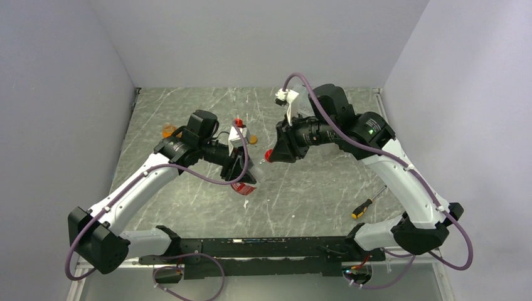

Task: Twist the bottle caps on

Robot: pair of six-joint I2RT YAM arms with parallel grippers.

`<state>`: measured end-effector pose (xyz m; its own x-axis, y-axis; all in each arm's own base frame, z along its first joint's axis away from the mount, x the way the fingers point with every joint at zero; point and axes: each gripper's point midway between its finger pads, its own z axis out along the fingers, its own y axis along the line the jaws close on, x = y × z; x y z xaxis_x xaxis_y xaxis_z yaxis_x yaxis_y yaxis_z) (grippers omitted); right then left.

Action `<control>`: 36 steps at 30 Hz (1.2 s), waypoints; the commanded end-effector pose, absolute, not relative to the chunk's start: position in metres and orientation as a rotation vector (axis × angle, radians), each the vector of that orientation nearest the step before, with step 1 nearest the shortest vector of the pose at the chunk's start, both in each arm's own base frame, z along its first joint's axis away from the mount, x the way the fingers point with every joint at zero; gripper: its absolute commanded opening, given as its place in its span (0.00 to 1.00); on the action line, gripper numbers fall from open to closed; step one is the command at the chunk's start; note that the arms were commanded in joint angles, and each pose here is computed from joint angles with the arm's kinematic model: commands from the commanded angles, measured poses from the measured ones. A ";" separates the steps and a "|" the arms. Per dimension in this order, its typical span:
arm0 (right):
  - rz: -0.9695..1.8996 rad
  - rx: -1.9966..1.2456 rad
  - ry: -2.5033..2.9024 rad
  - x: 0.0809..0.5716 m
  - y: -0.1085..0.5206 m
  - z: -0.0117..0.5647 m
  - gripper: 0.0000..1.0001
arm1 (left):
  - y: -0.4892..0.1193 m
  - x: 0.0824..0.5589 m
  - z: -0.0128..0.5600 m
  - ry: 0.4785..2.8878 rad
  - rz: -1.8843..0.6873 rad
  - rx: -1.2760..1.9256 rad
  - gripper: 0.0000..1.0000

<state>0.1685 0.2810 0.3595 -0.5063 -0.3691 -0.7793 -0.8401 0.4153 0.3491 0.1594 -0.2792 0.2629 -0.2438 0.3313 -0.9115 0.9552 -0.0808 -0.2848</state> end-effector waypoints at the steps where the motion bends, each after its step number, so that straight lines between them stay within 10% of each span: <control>1: 0.998 -0.917 2.104 0.176 0.286 0.371 0.07 | -0.279 0.180 0.280 1.555 -1.180 1.360 0.00; 23: 1.034 -0.349 2.347 0.227 0.314 0.356 0.01 | -0.249 0.249 0.326 1.390 -0.530 1.056 0.00; 28: 0.961 -0.335 2.250 0.235 0.300 0.380 0.61 | -0.252 0.241 0.306 1.447 -0.572 1.118 0.00; 36: 0.971 -0.369 2.260 0.232 0.306 0.377 0.61 | -0.256 0.241 0.302 1.448 -0.595 1.119 0.00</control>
